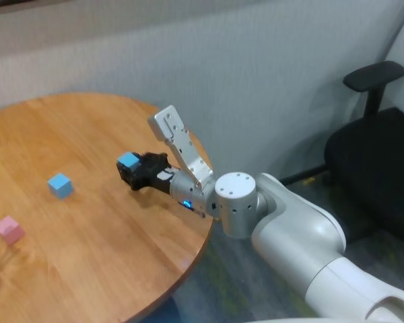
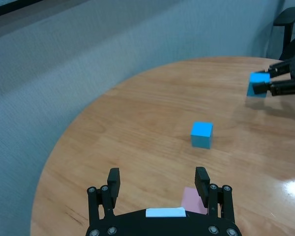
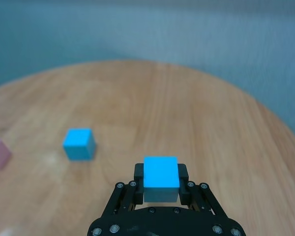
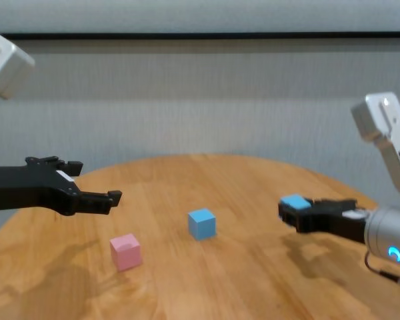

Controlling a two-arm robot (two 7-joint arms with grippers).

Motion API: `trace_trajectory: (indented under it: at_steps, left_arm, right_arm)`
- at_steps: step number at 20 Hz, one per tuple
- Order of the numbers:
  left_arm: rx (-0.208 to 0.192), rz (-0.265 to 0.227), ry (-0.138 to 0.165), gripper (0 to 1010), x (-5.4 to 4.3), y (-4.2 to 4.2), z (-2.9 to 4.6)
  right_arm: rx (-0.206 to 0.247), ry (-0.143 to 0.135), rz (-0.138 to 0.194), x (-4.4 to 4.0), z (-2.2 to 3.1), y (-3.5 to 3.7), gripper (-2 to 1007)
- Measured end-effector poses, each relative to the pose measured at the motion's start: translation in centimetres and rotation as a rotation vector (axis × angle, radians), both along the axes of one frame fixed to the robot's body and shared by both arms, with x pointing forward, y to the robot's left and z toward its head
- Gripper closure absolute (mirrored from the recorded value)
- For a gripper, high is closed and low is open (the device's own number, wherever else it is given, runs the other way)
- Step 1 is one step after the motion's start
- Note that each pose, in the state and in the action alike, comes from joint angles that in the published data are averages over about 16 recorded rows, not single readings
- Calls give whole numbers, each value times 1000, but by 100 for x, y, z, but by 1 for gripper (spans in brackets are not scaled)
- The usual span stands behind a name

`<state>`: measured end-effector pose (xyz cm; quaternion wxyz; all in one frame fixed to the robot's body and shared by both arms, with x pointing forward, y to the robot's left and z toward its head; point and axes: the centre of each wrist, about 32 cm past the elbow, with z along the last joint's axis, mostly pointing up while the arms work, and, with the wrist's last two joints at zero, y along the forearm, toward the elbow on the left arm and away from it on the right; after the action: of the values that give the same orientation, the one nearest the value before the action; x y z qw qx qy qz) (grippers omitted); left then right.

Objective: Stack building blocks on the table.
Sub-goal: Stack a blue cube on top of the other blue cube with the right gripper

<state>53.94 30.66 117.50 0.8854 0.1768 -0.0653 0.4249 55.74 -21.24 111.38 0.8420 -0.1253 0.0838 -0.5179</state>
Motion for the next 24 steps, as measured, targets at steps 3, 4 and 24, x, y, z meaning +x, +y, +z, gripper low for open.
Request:
trace_trajectory:
  at_steps: [3,4,24]
  left_arm:
    - [0,0,0,8,0,0,0]
    - [0,0,0,8,0,0,0]
    - [0,0,0,7,0,0,0]
  right_arm:
    - [11,-21,30,26,70,13,636]
    - [15,-27,41,37,92,21,636]
    - [38,-37,178,354,128,466,636]
